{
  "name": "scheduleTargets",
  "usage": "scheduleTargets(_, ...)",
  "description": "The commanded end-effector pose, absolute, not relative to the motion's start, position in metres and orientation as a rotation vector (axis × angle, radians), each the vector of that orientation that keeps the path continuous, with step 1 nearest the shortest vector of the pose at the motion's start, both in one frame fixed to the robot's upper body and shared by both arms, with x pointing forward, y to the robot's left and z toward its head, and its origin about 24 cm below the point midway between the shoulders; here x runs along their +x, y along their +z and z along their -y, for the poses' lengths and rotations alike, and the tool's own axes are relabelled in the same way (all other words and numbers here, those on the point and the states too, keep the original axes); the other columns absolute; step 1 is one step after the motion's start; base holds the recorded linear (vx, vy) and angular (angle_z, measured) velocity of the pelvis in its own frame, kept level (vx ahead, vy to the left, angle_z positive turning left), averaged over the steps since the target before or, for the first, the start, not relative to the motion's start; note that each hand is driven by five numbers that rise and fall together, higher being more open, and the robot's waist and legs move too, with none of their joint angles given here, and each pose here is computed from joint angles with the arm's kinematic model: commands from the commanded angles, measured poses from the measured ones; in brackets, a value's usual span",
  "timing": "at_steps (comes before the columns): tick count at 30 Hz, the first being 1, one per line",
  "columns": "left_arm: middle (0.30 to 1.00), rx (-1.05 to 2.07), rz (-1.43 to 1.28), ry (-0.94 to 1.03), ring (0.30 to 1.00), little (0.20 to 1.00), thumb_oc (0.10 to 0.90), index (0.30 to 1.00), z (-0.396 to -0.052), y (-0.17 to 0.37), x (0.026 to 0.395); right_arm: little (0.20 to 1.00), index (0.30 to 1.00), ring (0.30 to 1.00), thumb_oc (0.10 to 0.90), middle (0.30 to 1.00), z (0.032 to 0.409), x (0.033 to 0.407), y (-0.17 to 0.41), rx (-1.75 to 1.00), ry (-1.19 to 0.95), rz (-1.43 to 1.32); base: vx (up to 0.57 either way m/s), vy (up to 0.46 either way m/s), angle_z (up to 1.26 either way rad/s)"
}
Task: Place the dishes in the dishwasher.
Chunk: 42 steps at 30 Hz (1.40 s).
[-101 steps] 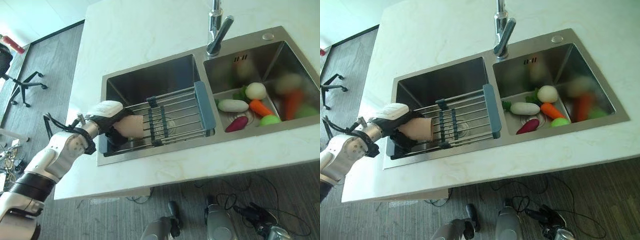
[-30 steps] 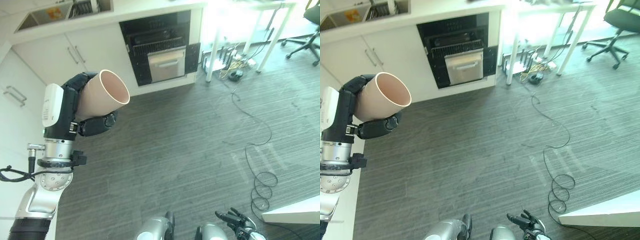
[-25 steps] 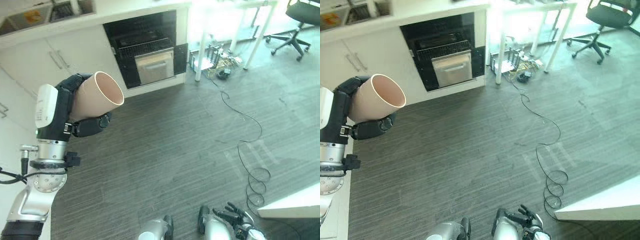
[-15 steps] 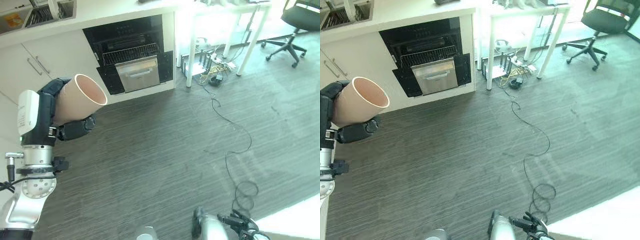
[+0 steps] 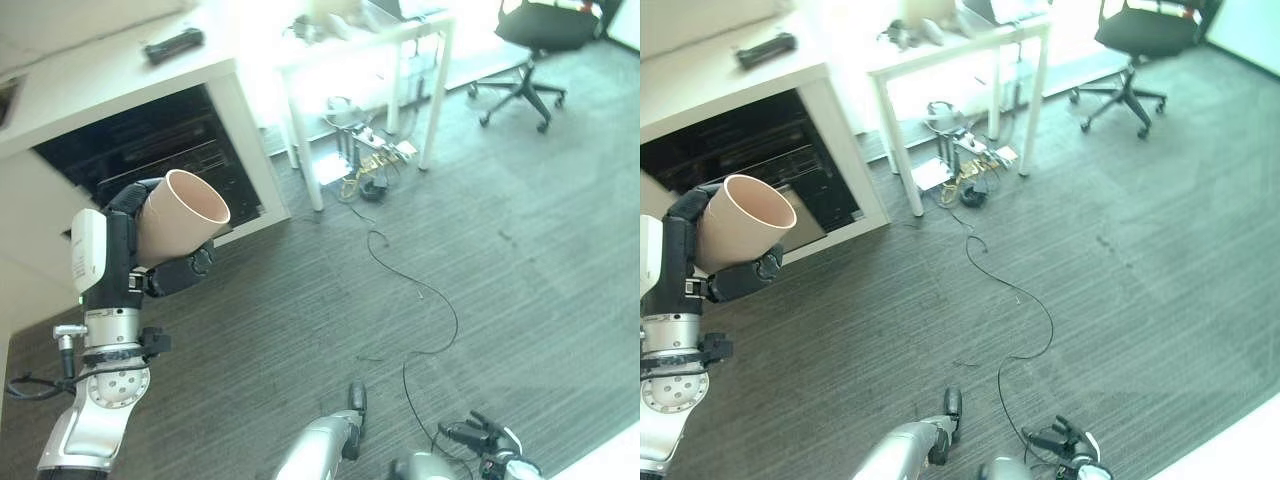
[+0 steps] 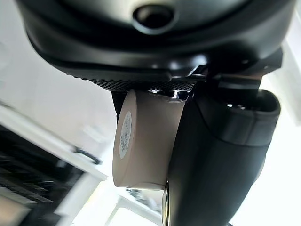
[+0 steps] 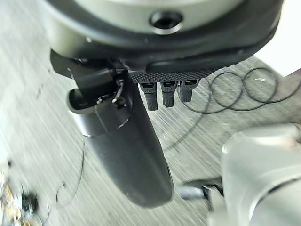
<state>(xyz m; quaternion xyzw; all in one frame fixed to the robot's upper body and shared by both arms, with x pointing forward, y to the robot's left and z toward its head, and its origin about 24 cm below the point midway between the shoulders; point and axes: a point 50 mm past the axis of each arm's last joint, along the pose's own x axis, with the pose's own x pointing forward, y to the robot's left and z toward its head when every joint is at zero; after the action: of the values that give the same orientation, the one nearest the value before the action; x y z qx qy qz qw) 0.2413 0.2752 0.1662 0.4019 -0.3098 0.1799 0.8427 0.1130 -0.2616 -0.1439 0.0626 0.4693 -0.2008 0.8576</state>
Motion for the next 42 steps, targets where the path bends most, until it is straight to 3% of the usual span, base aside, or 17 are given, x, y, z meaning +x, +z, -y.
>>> scheduleTargets(1,0.300,0.818,0.998,0.481,0.300,0.300,0.400,0.300,-0.273,0.229,0.231,0.900,0.900,0.900,0.800,0.900,0.277,0.113,-0.137,0.175,-0.524,-0.926,0.47,0.491,1.41)
scheduleTargets(9,0.300,0.901,1.003,0.427,0.300,0.300,0.400,0.300,-0.261,0.234,0.239,0.900,0.900,0.900,0.800,0.900,0.255,0.098,-0.148,0.229,-0.541,-0.948,0.25,0.363,0.71)
scheduleTargets(29,0.300,0.871,1.061,0.356,0.300,0.300,0.400,0.300,-0.263,0.272,0.248,0.900,0.900,0.900,0.800,0.900,0.297,0.092,-0.136,0.287,-0.639,-0.893,0.12,-0.056,0.51)
scheduleTargets(36,0.300,0.848,1.067,0.349,0.300,0.300,0.400,0.300,-0.259,0.277,0.244,0.900,0.900,0.900,0.800,0.900,0.313,0.091,-0.131,0.303,-0.700,-0.872,0.05,0.378,0.37)
scheduleTargets(42,0.300,0.887,1.040,0.310,0.300,0.300,0.400,0.300,-0.250,0.260,0.241,0.900,0.900,0.900,0.800,0.900,0.297,0.088,-0.139,0.332,-0.719,-0.896,0.09,0.457,-0.07)
